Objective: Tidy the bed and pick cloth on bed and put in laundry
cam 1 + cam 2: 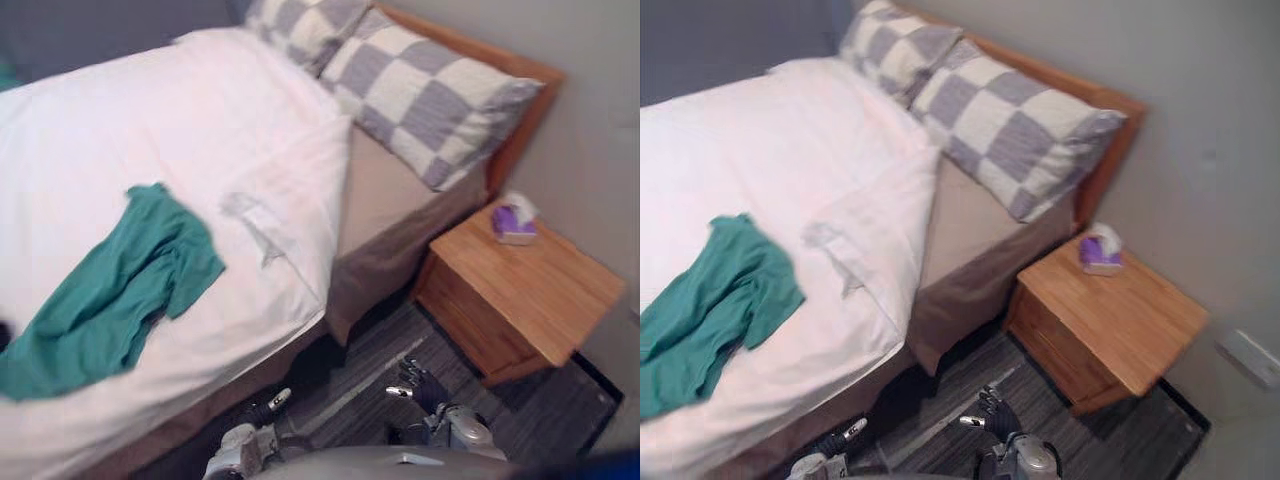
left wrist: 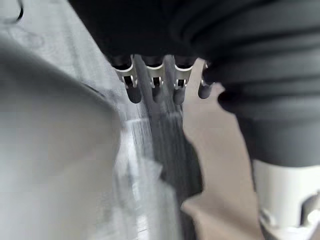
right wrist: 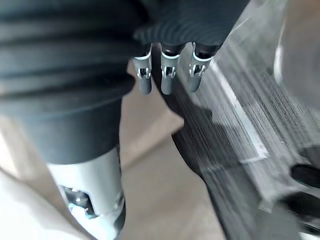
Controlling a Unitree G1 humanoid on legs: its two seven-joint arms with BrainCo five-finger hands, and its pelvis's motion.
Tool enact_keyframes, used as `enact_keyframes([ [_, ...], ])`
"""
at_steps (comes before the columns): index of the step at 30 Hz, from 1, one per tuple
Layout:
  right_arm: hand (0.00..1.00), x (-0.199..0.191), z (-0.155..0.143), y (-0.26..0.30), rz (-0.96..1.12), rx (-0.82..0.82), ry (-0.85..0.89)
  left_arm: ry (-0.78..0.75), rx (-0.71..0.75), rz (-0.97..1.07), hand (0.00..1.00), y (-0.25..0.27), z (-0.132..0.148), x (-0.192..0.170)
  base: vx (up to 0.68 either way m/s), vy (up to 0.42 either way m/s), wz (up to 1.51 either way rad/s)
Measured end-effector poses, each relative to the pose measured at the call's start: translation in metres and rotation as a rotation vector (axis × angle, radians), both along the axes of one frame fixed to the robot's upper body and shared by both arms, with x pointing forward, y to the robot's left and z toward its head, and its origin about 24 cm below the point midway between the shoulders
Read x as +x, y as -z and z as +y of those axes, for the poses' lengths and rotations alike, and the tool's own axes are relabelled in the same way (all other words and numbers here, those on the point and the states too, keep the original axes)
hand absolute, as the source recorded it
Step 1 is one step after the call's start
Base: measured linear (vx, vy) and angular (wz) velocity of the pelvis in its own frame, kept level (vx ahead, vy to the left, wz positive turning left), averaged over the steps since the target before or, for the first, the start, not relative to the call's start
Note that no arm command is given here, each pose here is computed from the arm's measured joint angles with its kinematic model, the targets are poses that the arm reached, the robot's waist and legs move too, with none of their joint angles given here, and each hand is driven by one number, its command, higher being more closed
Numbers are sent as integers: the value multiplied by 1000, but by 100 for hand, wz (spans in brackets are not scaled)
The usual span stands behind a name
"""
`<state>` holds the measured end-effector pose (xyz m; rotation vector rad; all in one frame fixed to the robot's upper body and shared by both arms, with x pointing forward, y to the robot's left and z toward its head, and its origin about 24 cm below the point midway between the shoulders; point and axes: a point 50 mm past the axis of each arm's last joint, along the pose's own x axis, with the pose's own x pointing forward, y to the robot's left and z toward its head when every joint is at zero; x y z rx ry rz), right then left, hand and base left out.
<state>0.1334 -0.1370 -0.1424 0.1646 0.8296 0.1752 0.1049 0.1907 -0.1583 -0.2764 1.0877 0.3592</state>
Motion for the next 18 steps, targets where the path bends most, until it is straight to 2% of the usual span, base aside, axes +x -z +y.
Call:
enact_keyframes([
  [4,0,0,-11,-1,-3,-7,92,54,4,-45,0,-1,-5,1,160,56,101],
  [9,0,-3,-9,3,27,-5,165,97,32,-87,0,-3,5,2,133,86,50],
  [16,0,-11,-27,5,49,6,444,182,27,-27,0,-1,10,1,106,-14,34],
  [18,0,-23,-40,7,72,-6,604,165,16,7,0,1,11,-2,83,-123,43],
])
